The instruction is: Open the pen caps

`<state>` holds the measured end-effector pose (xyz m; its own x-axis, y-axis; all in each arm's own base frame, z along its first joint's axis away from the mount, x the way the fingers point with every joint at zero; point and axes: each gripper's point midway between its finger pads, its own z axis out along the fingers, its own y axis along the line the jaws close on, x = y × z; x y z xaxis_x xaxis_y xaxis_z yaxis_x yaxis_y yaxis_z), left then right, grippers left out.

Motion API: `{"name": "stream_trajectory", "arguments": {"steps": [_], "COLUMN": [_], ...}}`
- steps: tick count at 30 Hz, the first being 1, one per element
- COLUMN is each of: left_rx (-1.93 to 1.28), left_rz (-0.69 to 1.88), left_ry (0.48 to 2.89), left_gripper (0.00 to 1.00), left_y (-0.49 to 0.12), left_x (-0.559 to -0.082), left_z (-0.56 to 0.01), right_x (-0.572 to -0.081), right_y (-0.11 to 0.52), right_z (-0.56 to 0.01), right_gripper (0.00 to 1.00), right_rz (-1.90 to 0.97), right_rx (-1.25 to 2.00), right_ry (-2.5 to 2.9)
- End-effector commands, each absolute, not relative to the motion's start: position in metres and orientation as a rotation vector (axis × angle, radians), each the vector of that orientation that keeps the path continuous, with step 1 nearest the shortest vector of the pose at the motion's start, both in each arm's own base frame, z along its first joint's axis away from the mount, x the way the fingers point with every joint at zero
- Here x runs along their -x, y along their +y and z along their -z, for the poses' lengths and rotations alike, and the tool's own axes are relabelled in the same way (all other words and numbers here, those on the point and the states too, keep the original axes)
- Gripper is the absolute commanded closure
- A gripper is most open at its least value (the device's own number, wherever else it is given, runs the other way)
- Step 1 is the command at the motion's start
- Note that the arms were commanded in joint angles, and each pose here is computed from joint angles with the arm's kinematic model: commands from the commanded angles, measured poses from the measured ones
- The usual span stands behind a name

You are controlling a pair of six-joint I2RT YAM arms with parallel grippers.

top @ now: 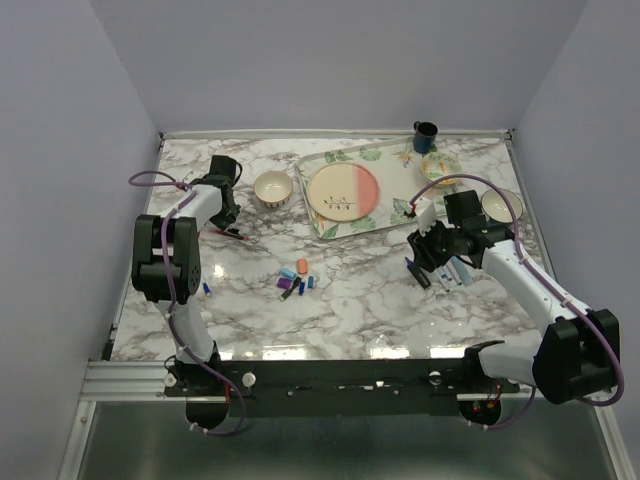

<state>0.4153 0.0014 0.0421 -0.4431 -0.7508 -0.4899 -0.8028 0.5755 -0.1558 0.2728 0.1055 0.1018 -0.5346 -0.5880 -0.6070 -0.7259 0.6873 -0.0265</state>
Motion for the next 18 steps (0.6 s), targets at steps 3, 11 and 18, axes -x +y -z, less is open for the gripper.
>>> {"name": "stream_trajectory", "arguments": {"steps": [3, 11, 18], "left_rx": [1.251, 1.247, 1.248], "left_rz": [-0.144, -0.156, -0.163], "left_ry": [2.304, 2.323, 2.329], "left_gripper": [0.66, 0.66, 0.66], "left_y": [0.004, 0.007, 0.008], "left_x": [-0.414, -0.415, -0.413], "left_z": [-0.039, -0.032, -0.027], "right_x": [-0.270, -0.269, -0.270], "right_y": [0.106, 0.106, 0.106], "right_z": [-0.104, -0.104, -0.104], "right_gripper": [0.48, 0.48, 0.48], "right_rz": [-0.327, -0.327, -0.326], "right_rx": [1.018, 1.018, 1.019], "right_ry": [2.300, 2.300, 2.299]}}
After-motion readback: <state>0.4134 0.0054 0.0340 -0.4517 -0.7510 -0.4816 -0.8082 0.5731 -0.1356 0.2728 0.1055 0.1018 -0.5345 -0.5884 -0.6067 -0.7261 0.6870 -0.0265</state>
